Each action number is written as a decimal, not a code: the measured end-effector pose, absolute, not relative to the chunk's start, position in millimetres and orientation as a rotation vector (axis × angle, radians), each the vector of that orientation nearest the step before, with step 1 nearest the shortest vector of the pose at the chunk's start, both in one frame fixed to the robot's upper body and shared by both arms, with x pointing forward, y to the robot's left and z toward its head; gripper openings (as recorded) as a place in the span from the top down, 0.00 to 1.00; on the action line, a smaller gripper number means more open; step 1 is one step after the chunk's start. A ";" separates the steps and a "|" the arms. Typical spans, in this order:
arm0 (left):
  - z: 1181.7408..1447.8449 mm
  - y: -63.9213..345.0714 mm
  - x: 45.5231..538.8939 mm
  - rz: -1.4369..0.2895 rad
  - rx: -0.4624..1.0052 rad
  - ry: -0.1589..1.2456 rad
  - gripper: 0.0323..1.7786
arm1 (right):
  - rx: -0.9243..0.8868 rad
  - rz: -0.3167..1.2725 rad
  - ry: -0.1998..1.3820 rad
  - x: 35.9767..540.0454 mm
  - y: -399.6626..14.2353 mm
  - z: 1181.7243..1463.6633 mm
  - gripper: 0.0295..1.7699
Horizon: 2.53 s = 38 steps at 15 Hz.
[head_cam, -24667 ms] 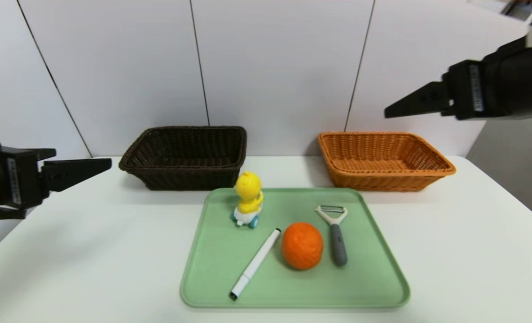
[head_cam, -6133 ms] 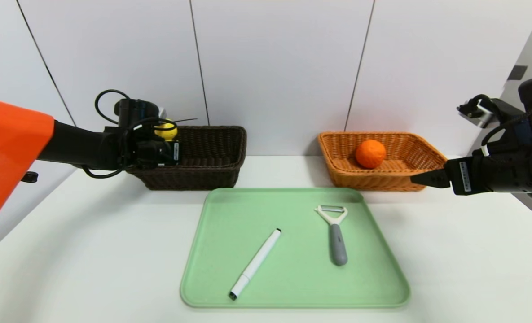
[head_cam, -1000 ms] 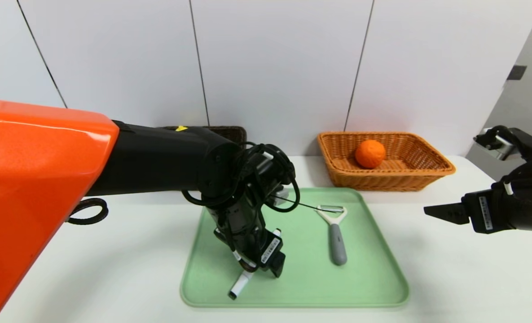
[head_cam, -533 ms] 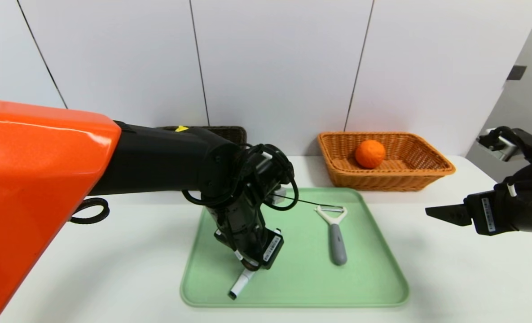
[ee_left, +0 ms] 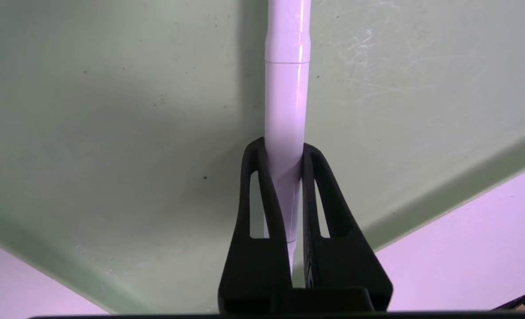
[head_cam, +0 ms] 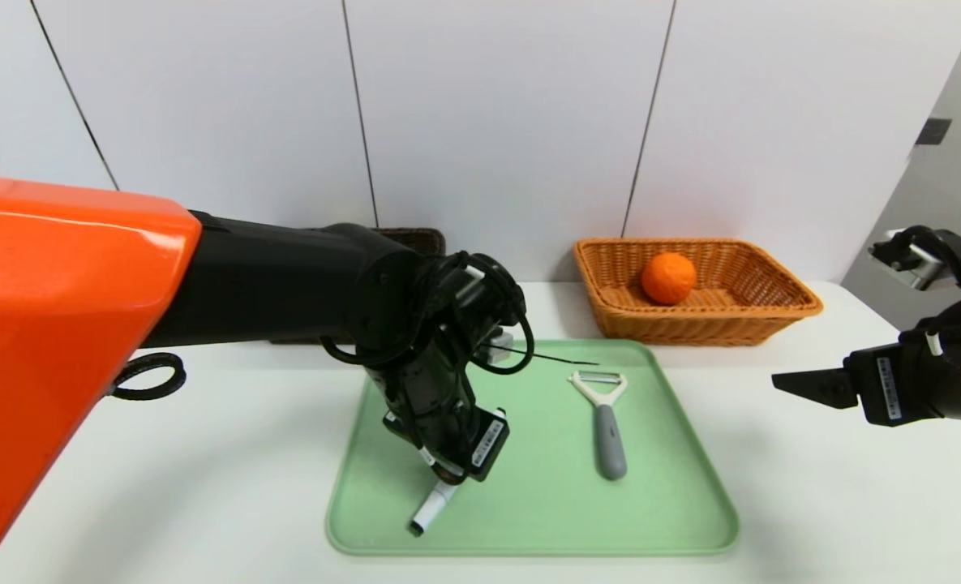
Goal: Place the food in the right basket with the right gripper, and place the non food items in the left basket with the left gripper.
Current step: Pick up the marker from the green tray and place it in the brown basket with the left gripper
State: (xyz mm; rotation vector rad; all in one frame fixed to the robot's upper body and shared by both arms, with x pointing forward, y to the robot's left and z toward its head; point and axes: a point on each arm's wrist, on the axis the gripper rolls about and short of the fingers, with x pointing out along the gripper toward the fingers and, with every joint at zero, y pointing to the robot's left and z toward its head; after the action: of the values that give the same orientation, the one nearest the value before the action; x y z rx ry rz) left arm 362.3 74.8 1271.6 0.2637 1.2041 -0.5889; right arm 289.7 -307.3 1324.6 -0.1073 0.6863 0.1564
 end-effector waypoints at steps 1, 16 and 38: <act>1278.6 75.1 361.3 -0.597 0.256 1.182 0.94 | -0.108 0.156 0.689 288.7 -307.5 1324.0 0.04; 1434.1 175.9 393.8 -0.315 -0.056 0.552 0.94 | -0.106 0.145 0.707 274.7 -311.6 1315.4 0.04; 1350.9 246.5 501.9 0.253 -0.464 0.579 0.94 | -0.118 0.115 0.707 260.1 -314.8 1312.5 0.04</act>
State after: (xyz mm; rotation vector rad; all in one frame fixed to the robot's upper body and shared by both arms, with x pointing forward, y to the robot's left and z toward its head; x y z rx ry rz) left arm 501.9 246.5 1350.9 -0.4638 0.5785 0.2532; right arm 260.1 -314.8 1312.5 -0.1177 0.7070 0.1154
